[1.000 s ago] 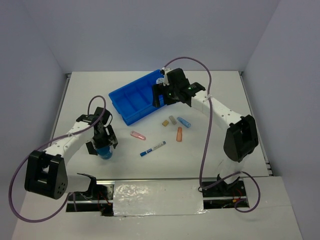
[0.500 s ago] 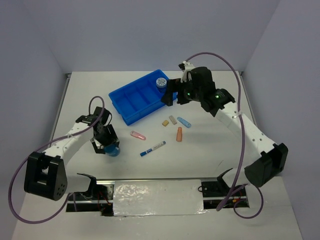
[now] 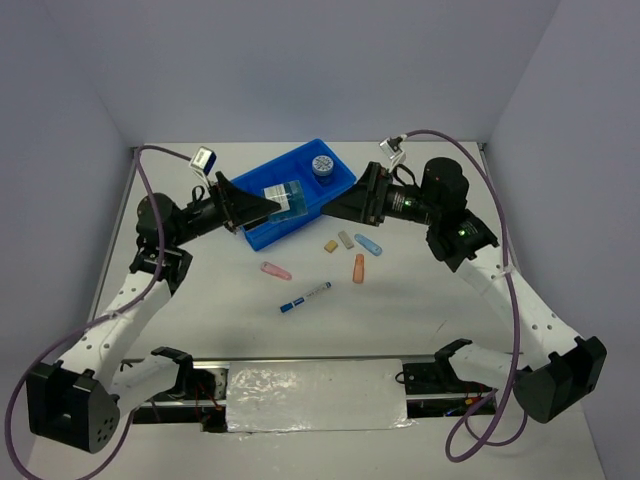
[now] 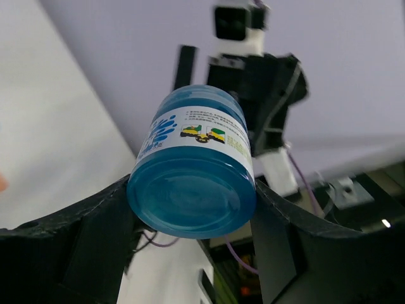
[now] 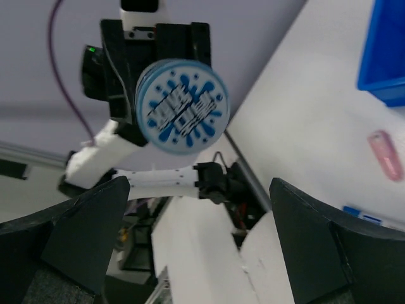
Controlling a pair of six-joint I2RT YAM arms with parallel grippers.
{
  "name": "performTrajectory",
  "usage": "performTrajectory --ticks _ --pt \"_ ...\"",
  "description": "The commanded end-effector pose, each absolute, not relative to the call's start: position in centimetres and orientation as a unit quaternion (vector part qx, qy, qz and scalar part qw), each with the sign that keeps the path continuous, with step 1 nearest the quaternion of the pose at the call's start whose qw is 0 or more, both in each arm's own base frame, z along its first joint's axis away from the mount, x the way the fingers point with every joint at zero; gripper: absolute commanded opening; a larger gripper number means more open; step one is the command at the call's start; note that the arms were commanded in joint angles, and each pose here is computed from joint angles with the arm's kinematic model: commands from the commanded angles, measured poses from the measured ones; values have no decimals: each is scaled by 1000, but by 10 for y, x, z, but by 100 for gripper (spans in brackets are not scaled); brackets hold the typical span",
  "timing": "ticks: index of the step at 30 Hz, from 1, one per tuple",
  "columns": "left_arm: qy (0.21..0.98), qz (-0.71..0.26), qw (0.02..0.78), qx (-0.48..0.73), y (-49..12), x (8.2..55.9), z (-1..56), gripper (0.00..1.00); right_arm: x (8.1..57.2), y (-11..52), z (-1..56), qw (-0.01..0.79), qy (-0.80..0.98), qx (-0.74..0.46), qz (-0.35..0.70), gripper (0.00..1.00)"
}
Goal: Sort the stationery into containers
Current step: Place the stationery in the storage box.
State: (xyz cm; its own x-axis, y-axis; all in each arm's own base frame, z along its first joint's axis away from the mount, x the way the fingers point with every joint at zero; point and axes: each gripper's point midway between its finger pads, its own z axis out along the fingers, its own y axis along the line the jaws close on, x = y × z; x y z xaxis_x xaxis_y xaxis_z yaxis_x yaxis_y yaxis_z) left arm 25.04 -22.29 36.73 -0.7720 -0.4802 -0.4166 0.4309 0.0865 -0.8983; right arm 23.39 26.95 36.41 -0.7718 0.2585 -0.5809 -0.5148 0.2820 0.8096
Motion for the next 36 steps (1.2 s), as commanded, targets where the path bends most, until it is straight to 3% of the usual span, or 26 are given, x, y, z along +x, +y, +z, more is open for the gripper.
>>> performTrajectory --ticks 1,7,21,25,27,28,29,31,32,33,36 --pt "550 -753 343 115 -223 195 417 0 218 279 416 316 670 -104 664 100" --pt "534 -765 334 134 -225 192 419 0 206 293 424 284 658 -108 689 100" --pt "597 -717 337 128 -232 204 393 0 213 326 412 252 684 -117 675 96" --pt "608 -708 339 117 -232 209 387 0 210 332 409 240 686 -124 675 79" --pt "611 -702 348 117 -232 212 387 0 206 333 408 235 685 -128 678 63" --pt "616 -699 347 108 -232 216 384 0 205 332 404 231 686 -126 678 50" --pt "618 -695 352 106 -231 217 384 3 204 332 403 228 685 -126 680 40" --pt "632 -685 350 95 -232 222 376 25 202 332 400 225 686 -125 681 8" --pt "635 -679 357 87 -231 225 375 39 204 331 398 225 687 -123 680 4" --pt "640 -667 370 91 -230 229 373 97 205 331 396 226 688 -122 679 0" --pt "718 -577 385 53 -216 257 342 99 235 314 383 254 712 -91 648 0"
